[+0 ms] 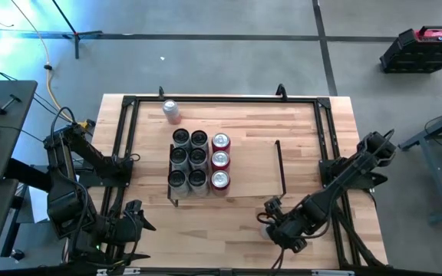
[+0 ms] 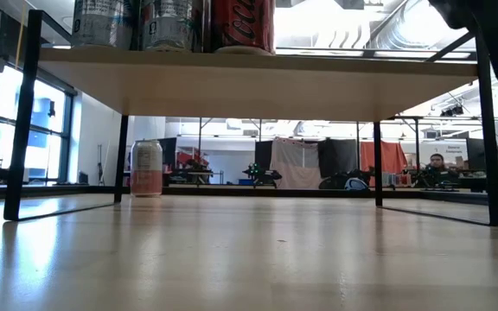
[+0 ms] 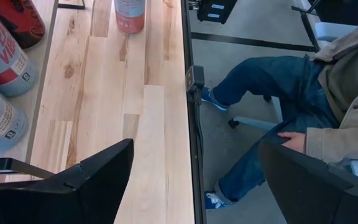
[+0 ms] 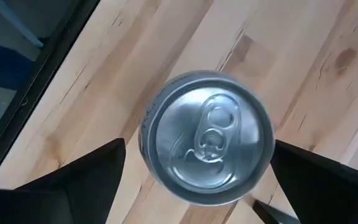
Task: Place canned beverage on shelf
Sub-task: Put the bottom orange white soda can on the shelf
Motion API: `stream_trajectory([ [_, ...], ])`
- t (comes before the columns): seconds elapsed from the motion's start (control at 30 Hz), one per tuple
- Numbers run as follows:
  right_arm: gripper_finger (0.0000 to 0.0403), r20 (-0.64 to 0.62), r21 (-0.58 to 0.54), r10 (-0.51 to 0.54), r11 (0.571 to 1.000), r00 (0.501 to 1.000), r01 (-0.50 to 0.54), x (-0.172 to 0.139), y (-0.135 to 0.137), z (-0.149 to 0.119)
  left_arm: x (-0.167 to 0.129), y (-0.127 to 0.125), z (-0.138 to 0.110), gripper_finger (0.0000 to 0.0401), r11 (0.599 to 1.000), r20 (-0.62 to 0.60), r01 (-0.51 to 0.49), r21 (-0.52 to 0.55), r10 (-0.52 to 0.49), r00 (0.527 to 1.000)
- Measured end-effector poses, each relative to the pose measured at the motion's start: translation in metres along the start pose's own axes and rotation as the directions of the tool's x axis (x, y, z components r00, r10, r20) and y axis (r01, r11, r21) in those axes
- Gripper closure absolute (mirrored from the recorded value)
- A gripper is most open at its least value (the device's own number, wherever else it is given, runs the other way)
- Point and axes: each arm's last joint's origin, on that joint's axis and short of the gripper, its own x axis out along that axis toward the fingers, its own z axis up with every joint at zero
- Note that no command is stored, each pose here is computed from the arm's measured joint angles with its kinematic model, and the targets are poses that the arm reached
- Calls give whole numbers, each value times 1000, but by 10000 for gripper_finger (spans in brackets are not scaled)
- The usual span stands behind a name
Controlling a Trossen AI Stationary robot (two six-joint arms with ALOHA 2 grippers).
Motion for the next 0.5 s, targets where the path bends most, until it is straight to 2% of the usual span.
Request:
stream_trajectory([
  [0.13,33,44,-24,22,999,999,-21,0,0,4,0,0,0,66,1000,0,0,0,0,1000],
  [0.23,44,33,-63,15,998,999,-13,3,1,4,0,0,0,66,1000,-1,0,0,0,1000],
  [0.5,67,0,-66,11,998,1000,-11,17,-1,6,0,0,0,66,1000,0,0,0,0,1000],
])
